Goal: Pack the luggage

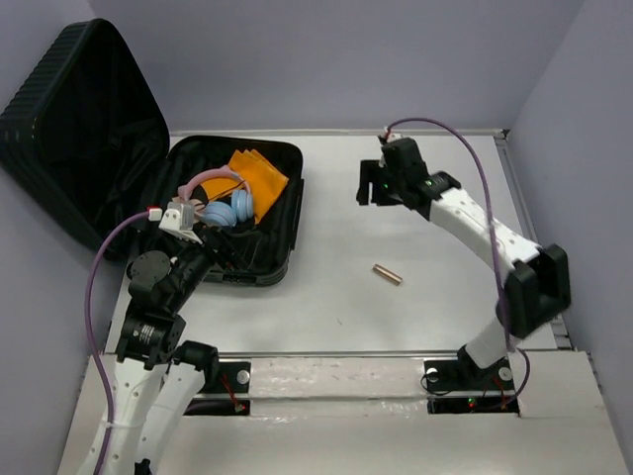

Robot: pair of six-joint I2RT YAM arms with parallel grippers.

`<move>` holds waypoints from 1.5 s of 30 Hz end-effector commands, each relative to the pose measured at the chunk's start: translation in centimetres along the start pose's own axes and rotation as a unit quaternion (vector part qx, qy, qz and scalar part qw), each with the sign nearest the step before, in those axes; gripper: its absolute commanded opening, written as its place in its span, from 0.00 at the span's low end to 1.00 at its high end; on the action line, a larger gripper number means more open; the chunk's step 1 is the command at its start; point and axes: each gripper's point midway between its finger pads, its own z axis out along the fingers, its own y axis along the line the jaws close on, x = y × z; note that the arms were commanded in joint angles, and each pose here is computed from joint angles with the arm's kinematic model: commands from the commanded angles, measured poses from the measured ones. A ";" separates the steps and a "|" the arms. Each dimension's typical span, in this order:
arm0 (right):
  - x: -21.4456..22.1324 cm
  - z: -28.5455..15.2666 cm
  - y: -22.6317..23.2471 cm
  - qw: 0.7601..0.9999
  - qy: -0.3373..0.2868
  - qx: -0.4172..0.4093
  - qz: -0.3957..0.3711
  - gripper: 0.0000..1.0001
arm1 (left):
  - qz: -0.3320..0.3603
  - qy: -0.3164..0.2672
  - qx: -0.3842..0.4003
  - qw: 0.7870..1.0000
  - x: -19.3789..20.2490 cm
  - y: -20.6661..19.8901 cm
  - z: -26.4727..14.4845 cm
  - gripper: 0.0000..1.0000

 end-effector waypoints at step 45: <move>-5.4 -1.9 20.0 0.954 -0.053 -0.295 0.003 0.07 | -0.016 -0.050 -0.089 0.995 -3.0 2.3 -0.2 0.98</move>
